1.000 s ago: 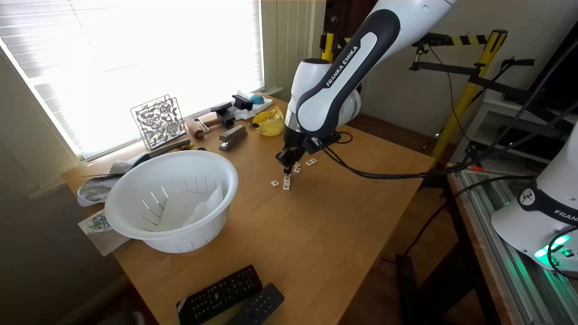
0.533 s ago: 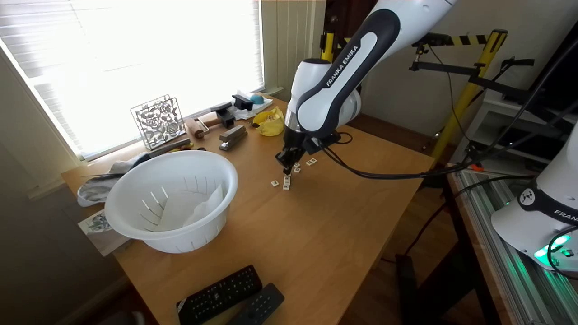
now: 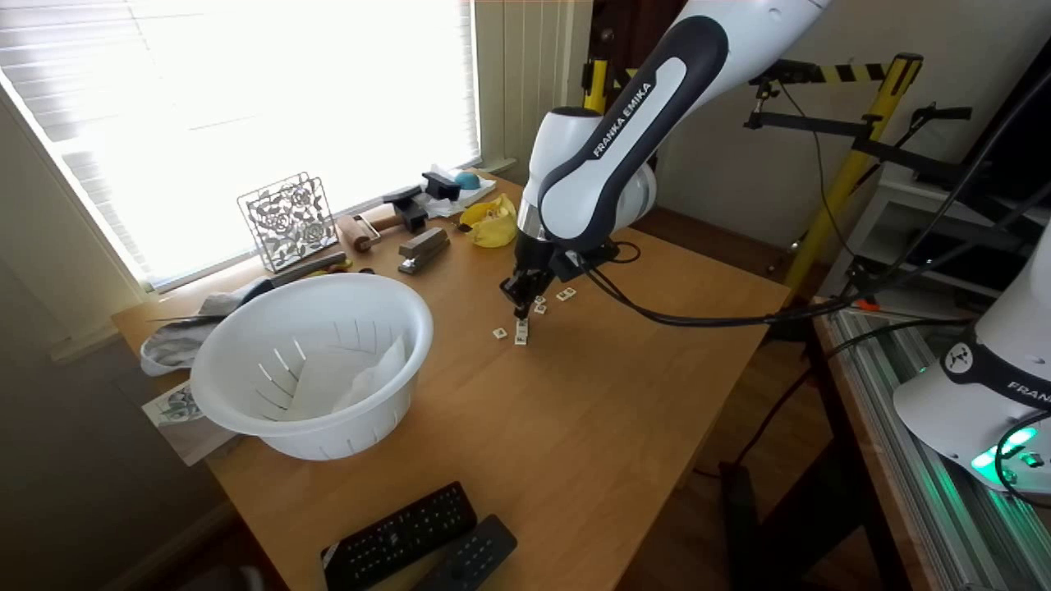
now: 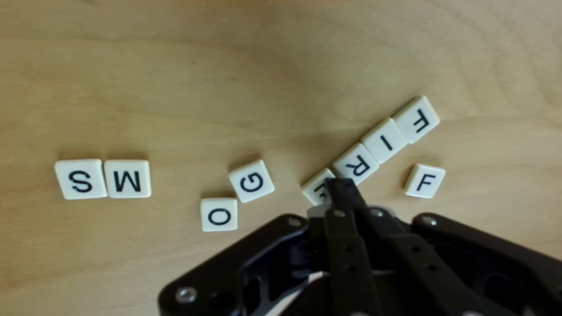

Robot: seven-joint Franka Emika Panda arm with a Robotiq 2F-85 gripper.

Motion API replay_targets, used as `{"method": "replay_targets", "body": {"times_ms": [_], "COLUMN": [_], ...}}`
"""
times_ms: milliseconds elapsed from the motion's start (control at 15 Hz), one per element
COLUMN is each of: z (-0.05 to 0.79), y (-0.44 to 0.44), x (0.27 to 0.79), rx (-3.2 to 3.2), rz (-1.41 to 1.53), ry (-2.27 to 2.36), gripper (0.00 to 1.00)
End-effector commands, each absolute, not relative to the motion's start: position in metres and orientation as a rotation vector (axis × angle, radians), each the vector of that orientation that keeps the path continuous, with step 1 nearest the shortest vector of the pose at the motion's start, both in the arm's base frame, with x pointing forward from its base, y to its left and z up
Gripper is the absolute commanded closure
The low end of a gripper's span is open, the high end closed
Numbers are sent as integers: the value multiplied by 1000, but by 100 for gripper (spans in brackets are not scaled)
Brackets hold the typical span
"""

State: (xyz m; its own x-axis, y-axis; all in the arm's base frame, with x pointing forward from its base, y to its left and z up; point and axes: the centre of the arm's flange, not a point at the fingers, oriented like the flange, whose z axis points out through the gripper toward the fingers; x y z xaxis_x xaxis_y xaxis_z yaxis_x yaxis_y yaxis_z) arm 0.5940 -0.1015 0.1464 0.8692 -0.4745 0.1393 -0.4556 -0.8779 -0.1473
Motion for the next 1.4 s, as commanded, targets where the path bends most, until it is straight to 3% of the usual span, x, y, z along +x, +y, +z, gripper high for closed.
{"method": "replay_targets", "body": {"times_ms": [0,733,1333], "z": [138,154,270], "y": [-97,-84,-71], "x": [581,567,465], "rx": [-2926,-2906,-2927], "rz": [-261,-377,-837], "ry": [743,731,1018], "gripper": [100,100,100]}}
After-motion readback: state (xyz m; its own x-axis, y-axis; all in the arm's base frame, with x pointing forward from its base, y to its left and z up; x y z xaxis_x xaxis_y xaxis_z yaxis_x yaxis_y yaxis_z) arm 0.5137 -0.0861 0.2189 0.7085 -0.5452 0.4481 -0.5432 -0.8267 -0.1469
